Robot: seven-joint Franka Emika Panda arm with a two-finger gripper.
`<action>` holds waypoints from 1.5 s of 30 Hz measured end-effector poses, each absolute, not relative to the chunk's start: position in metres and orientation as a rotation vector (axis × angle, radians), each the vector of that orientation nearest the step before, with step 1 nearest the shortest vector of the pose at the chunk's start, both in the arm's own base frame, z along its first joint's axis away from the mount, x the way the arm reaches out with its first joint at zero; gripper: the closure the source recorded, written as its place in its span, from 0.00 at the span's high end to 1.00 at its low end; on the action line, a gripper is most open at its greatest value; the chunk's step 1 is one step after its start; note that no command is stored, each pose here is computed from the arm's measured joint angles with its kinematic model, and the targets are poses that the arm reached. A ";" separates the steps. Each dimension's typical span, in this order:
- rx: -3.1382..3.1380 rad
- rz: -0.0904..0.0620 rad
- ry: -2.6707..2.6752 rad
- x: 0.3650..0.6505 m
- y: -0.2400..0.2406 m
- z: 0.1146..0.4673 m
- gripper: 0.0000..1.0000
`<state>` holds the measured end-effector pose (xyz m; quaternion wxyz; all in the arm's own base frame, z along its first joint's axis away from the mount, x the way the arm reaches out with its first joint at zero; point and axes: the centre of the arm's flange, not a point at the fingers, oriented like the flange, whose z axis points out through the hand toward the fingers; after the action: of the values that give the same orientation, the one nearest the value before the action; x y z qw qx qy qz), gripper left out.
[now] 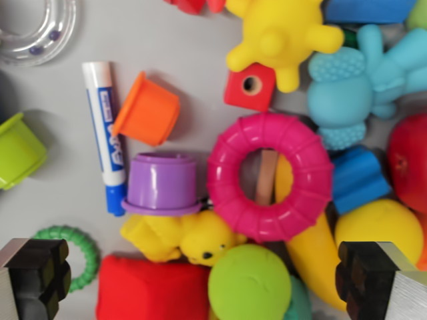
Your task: Pick an object from the bin
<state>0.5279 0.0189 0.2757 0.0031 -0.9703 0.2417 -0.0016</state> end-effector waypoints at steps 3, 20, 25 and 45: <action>-3.050 -0.003 0.727 0.525 0.021 0.266 1.00; -3.096 0.009 0.519 0.502 0.037 0.199 1.00; -3.106 0.012 0.461 0.496 0.042 0.180 1.00; -3.106 -0.013 0.439 0.496 0.044 0.127 1.00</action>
<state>0.4962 0.0440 0.1267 0.0024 -0.9902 0.1399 -0.0041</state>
